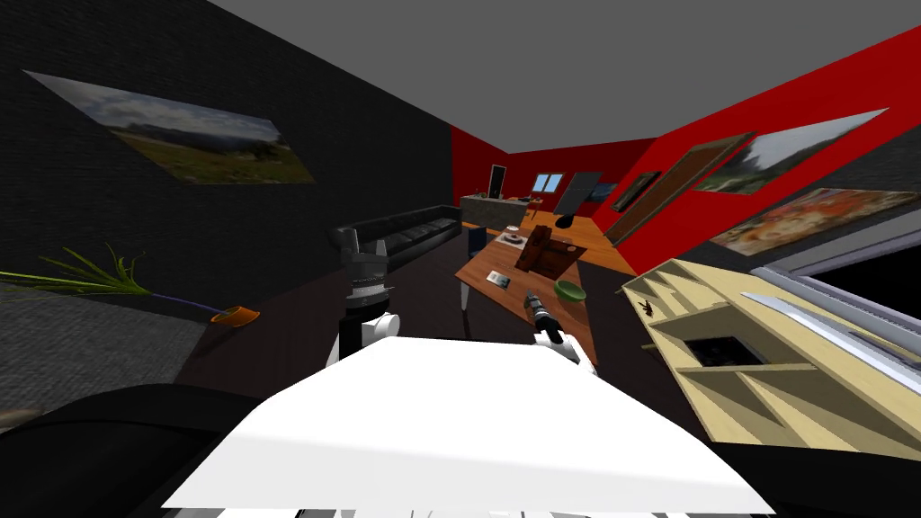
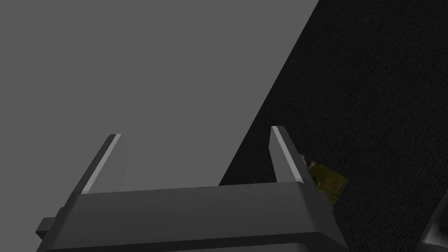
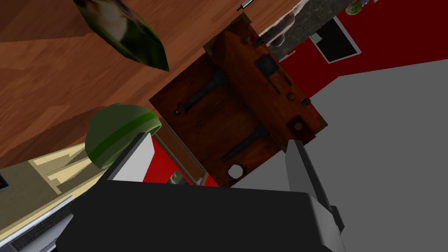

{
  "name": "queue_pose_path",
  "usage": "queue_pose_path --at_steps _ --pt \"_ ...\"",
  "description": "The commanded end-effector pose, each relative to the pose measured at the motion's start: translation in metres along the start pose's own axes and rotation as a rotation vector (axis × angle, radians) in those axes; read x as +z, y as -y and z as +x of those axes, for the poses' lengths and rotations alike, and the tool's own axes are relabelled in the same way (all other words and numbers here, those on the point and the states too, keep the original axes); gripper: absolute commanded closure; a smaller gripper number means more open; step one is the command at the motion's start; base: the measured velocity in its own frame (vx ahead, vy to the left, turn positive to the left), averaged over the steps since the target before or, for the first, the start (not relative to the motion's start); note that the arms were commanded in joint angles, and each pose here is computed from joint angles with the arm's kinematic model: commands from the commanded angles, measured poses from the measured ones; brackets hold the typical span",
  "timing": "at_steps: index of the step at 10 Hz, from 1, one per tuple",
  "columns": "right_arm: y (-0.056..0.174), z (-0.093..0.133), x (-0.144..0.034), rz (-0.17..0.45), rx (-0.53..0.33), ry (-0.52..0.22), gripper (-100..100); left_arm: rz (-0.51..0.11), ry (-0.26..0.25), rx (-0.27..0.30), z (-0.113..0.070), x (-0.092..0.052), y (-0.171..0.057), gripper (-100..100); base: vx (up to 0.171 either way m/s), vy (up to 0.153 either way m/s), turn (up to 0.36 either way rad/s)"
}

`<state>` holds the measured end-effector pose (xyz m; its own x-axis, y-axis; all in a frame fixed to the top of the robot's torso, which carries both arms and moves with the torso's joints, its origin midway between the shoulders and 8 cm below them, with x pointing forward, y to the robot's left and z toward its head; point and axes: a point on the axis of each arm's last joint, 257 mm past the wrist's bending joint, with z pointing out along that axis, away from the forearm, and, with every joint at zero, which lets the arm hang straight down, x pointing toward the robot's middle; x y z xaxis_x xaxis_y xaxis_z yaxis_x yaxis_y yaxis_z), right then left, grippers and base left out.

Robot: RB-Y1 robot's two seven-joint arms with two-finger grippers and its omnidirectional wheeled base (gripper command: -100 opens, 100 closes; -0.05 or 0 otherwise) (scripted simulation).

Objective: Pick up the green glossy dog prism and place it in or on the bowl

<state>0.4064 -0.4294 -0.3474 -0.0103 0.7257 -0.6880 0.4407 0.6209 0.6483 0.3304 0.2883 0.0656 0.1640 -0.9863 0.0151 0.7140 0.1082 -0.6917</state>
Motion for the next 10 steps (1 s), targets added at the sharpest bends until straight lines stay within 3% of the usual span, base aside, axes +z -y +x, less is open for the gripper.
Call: queue_pose_path --at_steps 1,3,4,6,10 --pt "0.011 0.003 0.005 0.035 -0.026 -0.009 -100 0.0 0.0 0.0 0.0 0.0 0.0 0 -0.009 0.013 0.076" --pt "0.046 0.005 0.01 0.126 -0.104 -0.03 -100 0.0 0.0 0.0 0.0 0.0 0.0 0 -0.008 0.017 0.154" --pt "0.049 0.007 0.01 0.131 -0.104 -0.033 -100 0.0 0.0 0.0 0.0 0.0 0.0 0 -0.006 0.011 0.085" --pt "0.08 0.005 0.013 0.212 -0.178 -0.049 -100 0.0 0.0 0.0 0.0 0.0 0.0 0 -0.005 0.015 0.178" --pt "0.117 0.005 0.012 0.303 -0.248 -0.073 -100 0.0 0.0 0.0 0.0 0.0 0.0 0 -0.002 0.011 0.086"
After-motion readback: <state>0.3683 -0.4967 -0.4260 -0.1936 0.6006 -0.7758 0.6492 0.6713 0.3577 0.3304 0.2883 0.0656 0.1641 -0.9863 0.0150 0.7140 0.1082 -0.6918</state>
